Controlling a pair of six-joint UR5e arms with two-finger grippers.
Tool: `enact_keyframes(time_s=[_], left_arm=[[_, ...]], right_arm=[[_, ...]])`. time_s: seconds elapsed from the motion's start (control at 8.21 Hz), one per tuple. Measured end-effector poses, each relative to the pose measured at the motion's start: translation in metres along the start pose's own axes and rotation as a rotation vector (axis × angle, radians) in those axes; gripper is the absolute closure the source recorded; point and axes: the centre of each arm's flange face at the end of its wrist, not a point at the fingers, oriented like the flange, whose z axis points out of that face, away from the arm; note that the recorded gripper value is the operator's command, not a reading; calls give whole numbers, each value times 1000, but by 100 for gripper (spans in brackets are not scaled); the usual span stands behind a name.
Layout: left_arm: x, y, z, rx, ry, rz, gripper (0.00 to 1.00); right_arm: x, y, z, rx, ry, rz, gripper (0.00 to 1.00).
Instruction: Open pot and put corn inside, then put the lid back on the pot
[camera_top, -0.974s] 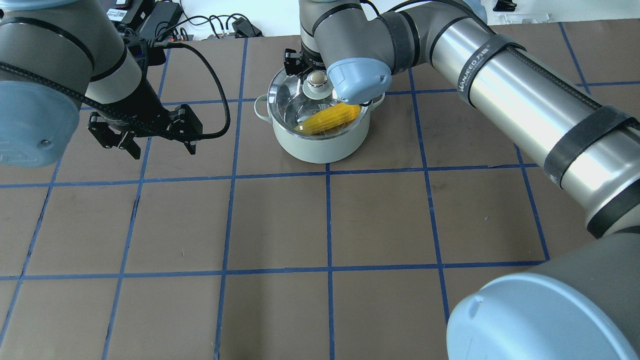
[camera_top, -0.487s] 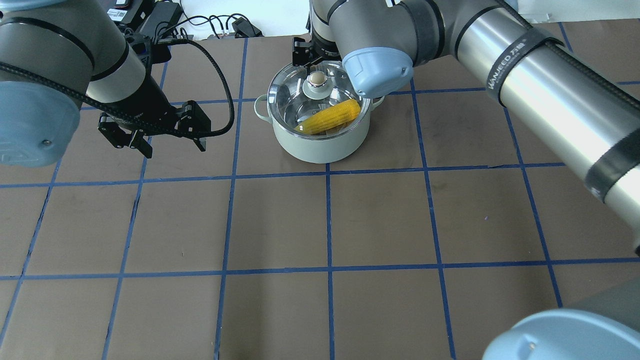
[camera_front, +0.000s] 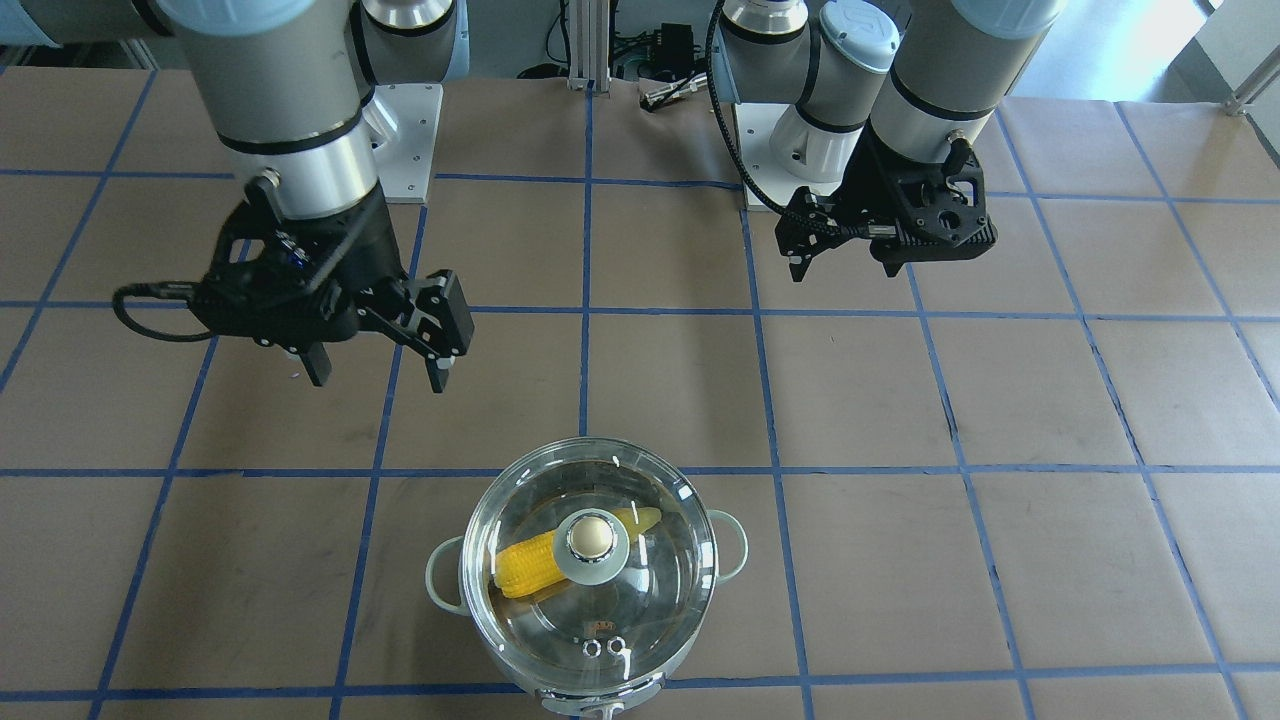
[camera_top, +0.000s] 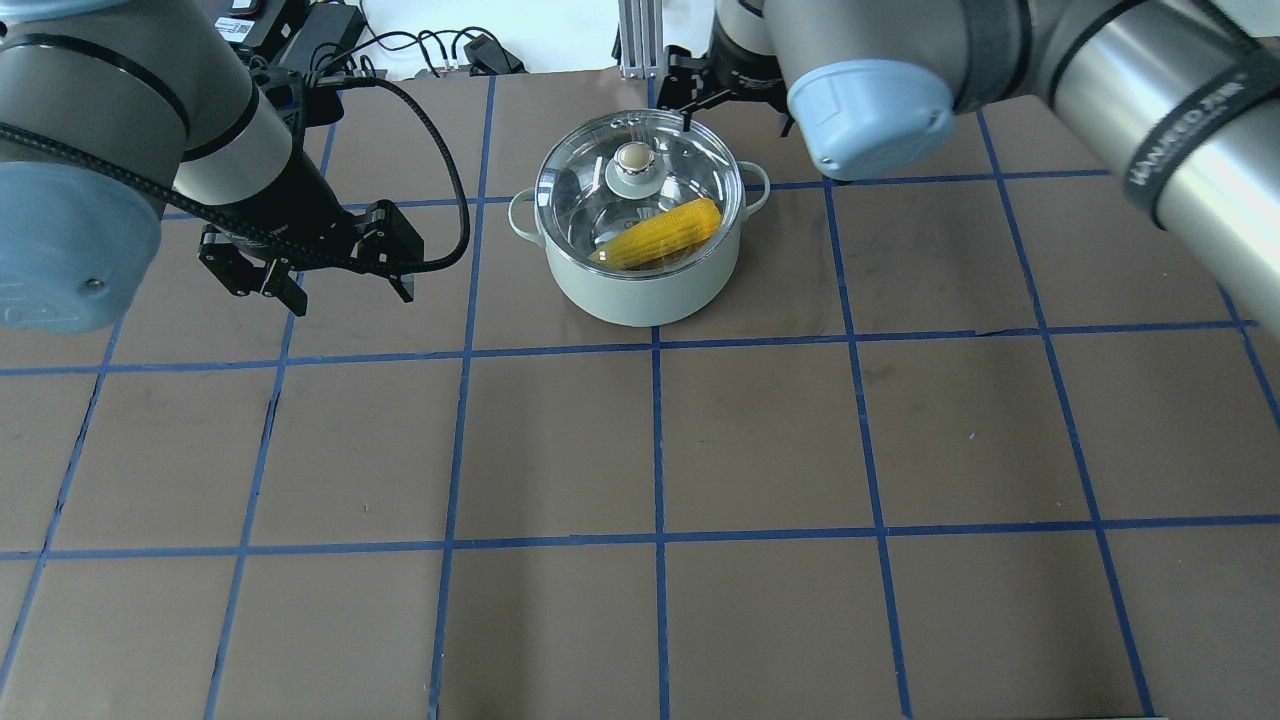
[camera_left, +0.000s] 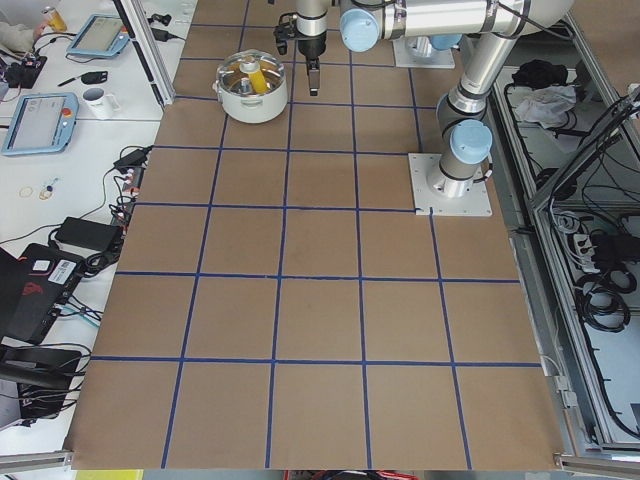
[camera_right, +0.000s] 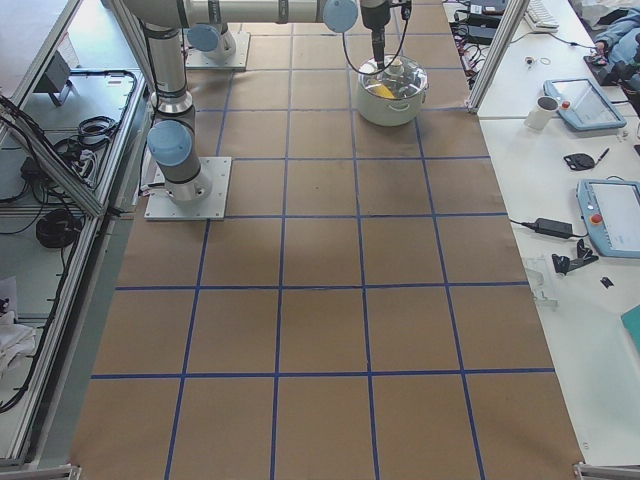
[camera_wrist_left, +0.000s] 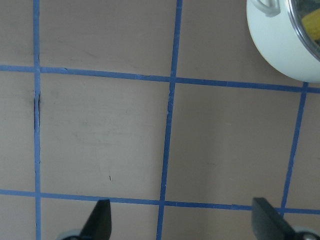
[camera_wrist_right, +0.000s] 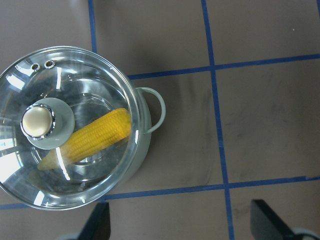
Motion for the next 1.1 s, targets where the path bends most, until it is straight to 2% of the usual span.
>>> enact_keyframes(time_s=[0.37,0.61,1.1], left_arm=[[0,1,1,-5,1,1,0],[0,1,1,-8,1,2,0],[0,2,1,-10,-1,11,0]], right_arm=[[31,29,-55,-37,18,-12,0],[35,44,-64,-87,29,-13,0],[36,55,-62,-128,31,-28,0]])
